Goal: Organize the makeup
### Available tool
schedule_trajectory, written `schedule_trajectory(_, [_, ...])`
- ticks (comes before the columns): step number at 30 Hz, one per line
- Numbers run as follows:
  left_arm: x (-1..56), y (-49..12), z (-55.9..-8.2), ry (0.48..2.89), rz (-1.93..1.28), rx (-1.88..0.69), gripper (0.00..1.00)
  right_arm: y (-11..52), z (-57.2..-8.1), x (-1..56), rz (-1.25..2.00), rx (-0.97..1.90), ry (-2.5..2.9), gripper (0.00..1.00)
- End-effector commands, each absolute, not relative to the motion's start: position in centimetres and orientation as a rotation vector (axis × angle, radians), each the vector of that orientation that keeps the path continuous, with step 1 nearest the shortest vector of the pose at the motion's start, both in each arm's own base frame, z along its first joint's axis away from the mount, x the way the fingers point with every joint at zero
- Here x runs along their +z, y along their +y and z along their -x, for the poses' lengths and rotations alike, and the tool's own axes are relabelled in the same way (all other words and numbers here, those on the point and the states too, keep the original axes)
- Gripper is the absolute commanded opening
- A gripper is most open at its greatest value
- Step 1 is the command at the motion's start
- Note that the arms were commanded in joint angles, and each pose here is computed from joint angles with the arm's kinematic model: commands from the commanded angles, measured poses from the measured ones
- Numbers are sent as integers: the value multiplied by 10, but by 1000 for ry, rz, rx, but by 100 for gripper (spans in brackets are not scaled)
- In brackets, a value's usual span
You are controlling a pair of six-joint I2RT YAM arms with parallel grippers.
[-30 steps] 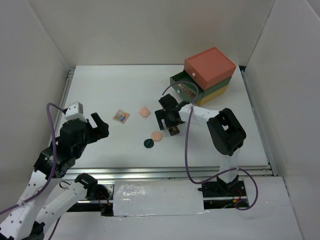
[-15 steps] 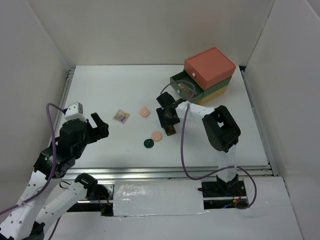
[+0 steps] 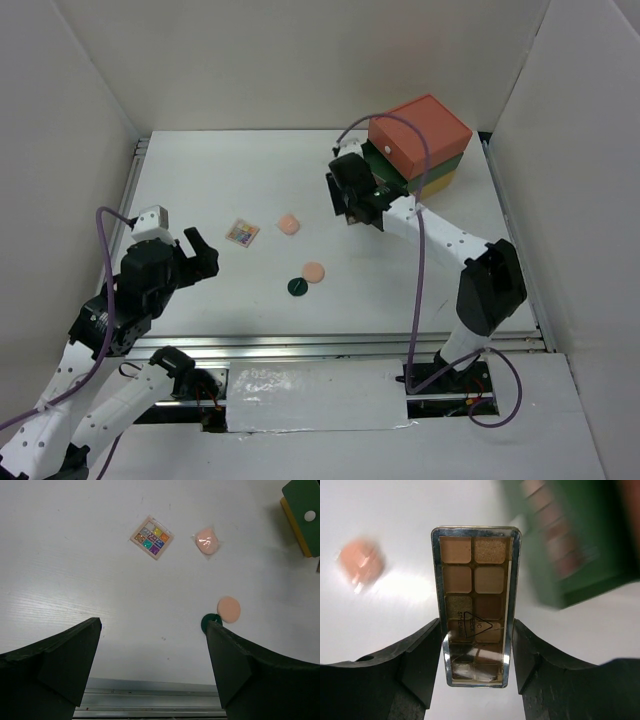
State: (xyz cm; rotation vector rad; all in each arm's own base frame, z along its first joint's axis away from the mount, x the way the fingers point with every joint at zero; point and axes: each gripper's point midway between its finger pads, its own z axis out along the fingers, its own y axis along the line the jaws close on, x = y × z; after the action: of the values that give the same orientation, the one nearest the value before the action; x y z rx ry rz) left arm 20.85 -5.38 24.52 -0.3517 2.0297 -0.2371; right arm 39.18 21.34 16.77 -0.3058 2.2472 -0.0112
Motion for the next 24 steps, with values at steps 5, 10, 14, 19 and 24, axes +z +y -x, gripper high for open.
schedule_trajectory(5, [255, -61, -212, 1989, 322, -280, 99, 124, -460, 264, 19, -796, 1836, 16])
schedule_trajectory(10, [255, -62, -210, 1990, 315, -284, 99, 120, -487, 270, 29, -921, 1747, 17])
schedule_trajectory(14, [254, -63, -210, 1995, 310, -281, 100, 114, -497, 259, 75, -1031, 1712, 18])
schedule_trajectory(19, [254, -64, -209, 1997, 312, -280, 100, 114, -498, 254, 113, -1066, 1707, 36])
schedule_trajectory(24, [254, -63, -210, 1996, 315, -274, 100, 128, -497, 235, 148, -906, 1820, 72])
